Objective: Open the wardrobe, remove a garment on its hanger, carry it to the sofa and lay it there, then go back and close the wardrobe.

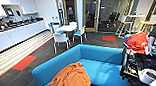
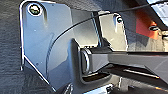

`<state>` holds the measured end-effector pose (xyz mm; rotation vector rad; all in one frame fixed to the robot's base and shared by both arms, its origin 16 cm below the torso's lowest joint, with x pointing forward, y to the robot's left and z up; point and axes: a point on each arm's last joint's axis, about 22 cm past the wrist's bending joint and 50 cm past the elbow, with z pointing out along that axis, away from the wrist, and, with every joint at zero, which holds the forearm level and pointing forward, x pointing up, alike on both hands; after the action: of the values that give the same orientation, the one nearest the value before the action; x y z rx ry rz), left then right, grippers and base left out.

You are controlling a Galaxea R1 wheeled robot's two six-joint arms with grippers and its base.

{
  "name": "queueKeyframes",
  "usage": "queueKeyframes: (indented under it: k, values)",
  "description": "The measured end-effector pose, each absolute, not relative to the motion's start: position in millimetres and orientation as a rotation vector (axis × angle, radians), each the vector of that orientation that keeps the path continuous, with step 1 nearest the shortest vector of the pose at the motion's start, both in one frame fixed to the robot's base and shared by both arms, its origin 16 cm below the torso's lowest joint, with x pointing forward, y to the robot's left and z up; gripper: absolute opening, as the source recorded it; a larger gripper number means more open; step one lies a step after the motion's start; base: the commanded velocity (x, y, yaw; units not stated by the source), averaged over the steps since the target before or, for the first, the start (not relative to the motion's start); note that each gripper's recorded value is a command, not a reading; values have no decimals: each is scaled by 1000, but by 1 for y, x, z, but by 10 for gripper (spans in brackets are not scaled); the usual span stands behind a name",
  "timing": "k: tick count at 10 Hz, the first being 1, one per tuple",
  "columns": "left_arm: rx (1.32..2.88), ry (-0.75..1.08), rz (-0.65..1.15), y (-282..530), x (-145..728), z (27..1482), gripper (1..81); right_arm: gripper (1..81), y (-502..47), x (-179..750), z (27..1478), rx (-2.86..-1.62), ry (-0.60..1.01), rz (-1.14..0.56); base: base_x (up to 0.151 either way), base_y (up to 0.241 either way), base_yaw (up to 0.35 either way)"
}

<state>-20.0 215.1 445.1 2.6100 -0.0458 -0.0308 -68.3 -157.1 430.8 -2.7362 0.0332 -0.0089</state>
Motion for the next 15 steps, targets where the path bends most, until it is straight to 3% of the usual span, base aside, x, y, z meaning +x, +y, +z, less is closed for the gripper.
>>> queueKeyframes:
  k: [5,15]
  values:
    - [2609,-46,-30,215,-20,445,811,811,-153,-69,430,-2741,31,-9,0,0,0]
    - [2623,-47,-31,218,-20,443,811,811,-161,-75,428,-2759,19,22,0,0,220]
